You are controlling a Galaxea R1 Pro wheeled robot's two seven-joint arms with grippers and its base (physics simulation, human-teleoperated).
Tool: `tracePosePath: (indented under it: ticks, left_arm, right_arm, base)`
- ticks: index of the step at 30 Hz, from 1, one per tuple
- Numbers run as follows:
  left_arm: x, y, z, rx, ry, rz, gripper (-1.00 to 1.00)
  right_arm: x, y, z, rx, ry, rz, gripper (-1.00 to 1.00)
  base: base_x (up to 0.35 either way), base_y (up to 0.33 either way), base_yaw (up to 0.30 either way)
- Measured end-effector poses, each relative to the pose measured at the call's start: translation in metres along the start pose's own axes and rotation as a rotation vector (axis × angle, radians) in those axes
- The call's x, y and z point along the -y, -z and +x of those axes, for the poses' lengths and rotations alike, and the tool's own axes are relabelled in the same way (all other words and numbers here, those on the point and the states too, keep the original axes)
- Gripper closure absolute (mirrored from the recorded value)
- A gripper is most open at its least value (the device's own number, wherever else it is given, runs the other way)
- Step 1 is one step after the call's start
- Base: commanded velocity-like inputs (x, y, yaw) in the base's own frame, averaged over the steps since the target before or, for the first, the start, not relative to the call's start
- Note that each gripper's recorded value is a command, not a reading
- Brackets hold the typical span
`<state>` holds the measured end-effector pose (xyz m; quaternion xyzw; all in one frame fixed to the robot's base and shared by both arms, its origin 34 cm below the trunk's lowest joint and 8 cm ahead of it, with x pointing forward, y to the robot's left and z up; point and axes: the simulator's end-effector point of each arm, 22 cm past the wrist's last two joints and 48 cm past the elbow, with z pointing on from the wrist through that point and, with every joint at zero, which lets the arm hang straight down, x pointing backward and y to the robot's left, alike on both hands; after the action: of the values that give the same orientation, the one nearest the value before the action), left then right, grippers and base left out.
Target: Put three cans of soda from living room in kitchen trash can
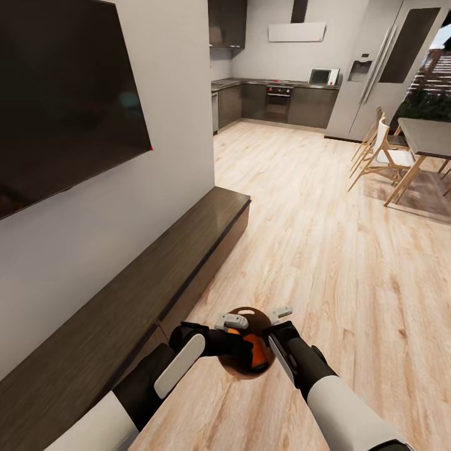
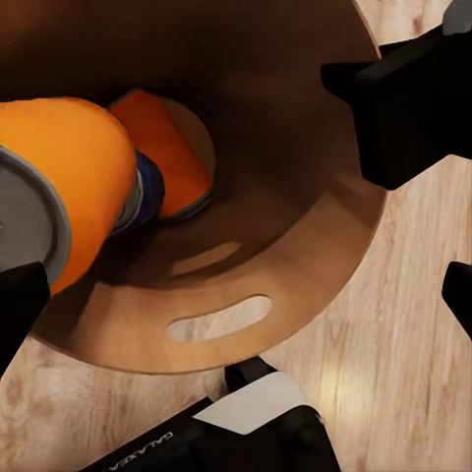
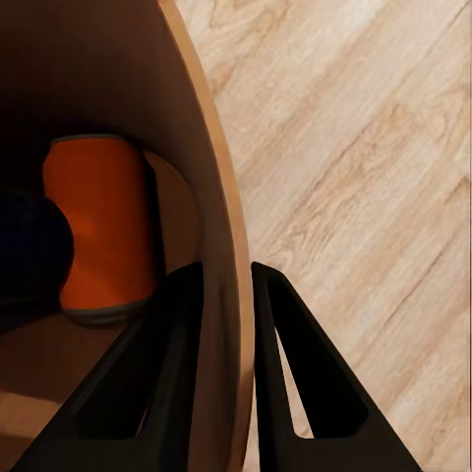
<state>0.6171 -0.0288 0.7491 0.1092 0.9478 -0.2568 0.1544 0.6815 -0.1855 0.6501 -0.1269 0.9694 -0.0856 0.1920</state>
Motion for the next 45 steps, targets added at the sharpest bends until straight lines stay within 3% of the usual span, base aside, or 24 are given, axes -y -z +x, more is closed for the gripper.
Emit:
tracePosePath:
  ticks: [10,17,24,30,33,39,45]
  left_arm:
    - [0.003,0.003,-0.004,0.010,-0.006,0.009,-1.00]
    - [0.020,0.016,-0.020,0.050,-0.027,0.044,-1.00]
    - [0.025,0.023,-0.021,0.037,-0.040,0.058,-1.00]
    - [0.024,0.025,-0.017,0.012,-0.054,0.055,-1.00]
    - [0.020,0.026,-0.015,0.003,-0.058,0.047,-1.00]
    - [-0.002,0.027,-0.005,-0.034,-0.066,0.010,-1.00]
    - [-0.024,0.029,0.001,-0.050,-0.067,-0.030,-1.00]
  right_arm:
    - [0.011,-0.004,0.005,-0.008,-0.012,-0.003,1.00]
    - [0.042,-0.011,0.020,-0.031,-0.018,0.019,1.00]
    - [0.068,-0.019,0.040,-0.070,-0.012,0.053,1.00]
    - [0.099,-0.024,0.057,-0.103,-0.102,0.080,1.00]
    - [0.104,-0.025,0.061,-0.110,-0.140,0.075,1.00]
    - [0.126,-0.026,0.068,-0.119,-0.148,0.107,1.00]
    - [0.131,-0.026,0.069,-0.120,-0.173,0.103,1.00]
  base:
    - [0.000,0.000,0.000]
    - [0.000,0.000,0.000]
    - [0.000,0.000,0.000]
    - [0.000,0.000,0.000]
    - [0.000,0.000,0.000]
    - [0.000,0.000,0.000]
    - [0.000,0.000,0.000]
